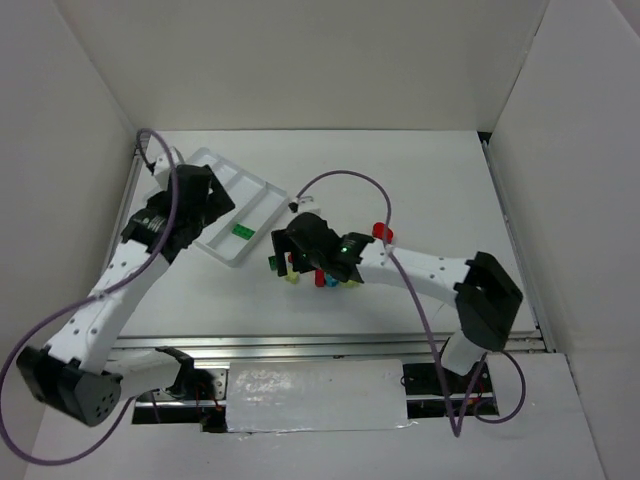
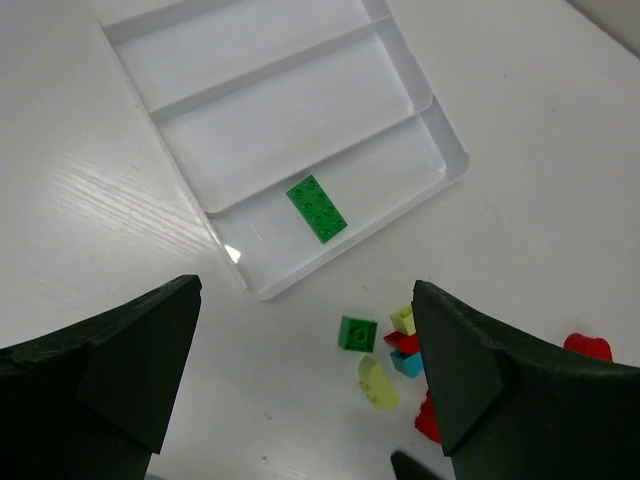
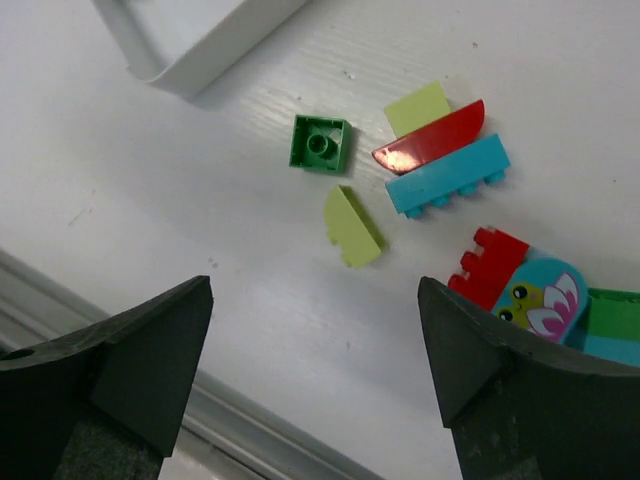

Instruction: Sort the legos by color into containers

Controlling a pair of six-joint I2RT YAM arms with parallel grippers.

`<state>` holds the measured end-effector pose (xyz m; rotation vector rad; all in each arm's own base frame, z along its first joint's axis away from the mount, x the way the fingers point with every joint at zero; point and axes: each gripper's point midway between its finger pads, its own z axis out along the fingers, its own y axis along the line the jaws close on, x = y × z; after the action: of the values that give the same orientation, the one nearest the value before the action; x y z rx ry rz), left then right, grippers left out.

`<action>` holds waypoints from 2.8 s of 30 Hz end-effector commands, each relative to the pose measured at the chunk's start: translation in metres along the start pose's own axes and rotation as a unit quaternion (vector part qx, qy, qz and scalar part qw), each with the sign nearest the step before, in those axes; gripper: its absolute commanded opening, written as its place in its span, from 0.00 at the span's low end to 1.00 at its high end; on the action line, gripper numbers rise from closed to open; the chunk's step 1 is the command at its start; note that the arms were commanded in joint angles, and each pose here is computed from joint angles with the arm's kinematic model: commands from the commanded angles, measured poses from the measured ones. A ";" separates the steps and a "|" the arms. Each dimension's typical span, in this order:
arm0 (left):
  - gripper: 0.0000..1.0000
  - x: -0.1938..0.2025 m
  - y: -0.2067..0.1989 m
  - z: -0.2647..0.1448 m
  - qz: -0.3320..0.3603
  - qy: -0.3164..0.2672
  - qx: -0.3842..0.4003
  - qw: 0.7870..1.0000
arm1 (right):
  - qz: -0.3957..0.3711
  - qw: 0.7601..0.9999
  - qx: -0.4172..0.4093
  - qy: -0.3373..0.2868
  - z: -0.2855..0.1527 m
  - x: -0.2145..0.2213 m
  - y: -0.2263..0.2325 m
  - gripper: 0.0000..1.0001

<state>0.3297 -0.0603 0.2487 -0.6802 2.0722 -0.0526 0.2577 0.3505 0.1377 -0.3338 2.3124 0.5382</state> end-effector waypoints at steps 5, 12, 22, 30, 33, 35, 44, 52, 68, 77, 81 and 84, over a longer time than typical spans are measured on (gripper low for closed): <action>0.99 -0.001 0.043 -0.061 0.093 0.001 0.030 0.995 | -0.018 0.996 0.080 0.030 0.066 -0.007 0.015 0.79; 1.00 0.002 0.082 -0.067 0.113 -0.046 -0.003 0.992 | -0.034 0.992 0.114 0.048 0.109 0.003 0.010 0.69; 1.00 0.016 0.092 -0.064 0.099 -0.052 0.000 0.994 | -0.047 0.992 0.103 0.062 0.133 0.012 0.014 0.64; 1.00 0.019 0.087 -0.063 0.104 -0.048 0.016 0.993 | -0.049 0.990 0.115 0.067 0.141 0.011 0.010 0.52; 0.99 0.019 0.086 -0.063 0.107 -0.047 0.018 0.993 | -0.048 0.989 0.122 0.073 0.141 0.014 0.006 0.57; 0.99 0.019 0.084 -0.063 0.108 -0.046 0.022 0.993 | -0.049 0.988 0.124 0.079 0.141 0.020 0.003 0.54; 0.99 0.020 0.083 -0.061 0.110 -0.043 0.023 0.993 | -0.032 0.997 0.055 0.043 0.108 -0.012 0.036 0.12; 0.99 0.022 0.081 -0.059 0.113 -0.039 0.026 0.993 | -0.023 0.999 -0.014 -0.023 0.099 -0.074 0.079 0.13; 0.99 0.028 0.076 -0.053 0.124 -0.023 0.032 0.992 | 0.012 0.998 -0.035 -0.059 0.160 -0.116 0.080 0.27; 1.00 0.028 0.076 -0.053 0.123 -0.024 0.033 0.992 | 0.010 0.998 -0.042 -0.040 0.174 -0.110 0.073 0.80; 1.00 0.029 0.076 -0.053 0.125 -0.021 0.033 0.991 | 0.006 0.997 -0.044 -0.060 0.159 -0.130 0.076 0.83; 1.00 0.027 0.078 -0.053 0.123 -0.024 0.029 0.992 | 0.014 0.996 -0.018 -0.081 0.125 -0.156 0.067 0.87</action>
<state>0.2367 -0.0210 0.2284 -0.3799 2.1200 0.0476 0.4079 0.4919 0.1036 -0.3221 2.2804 0.5786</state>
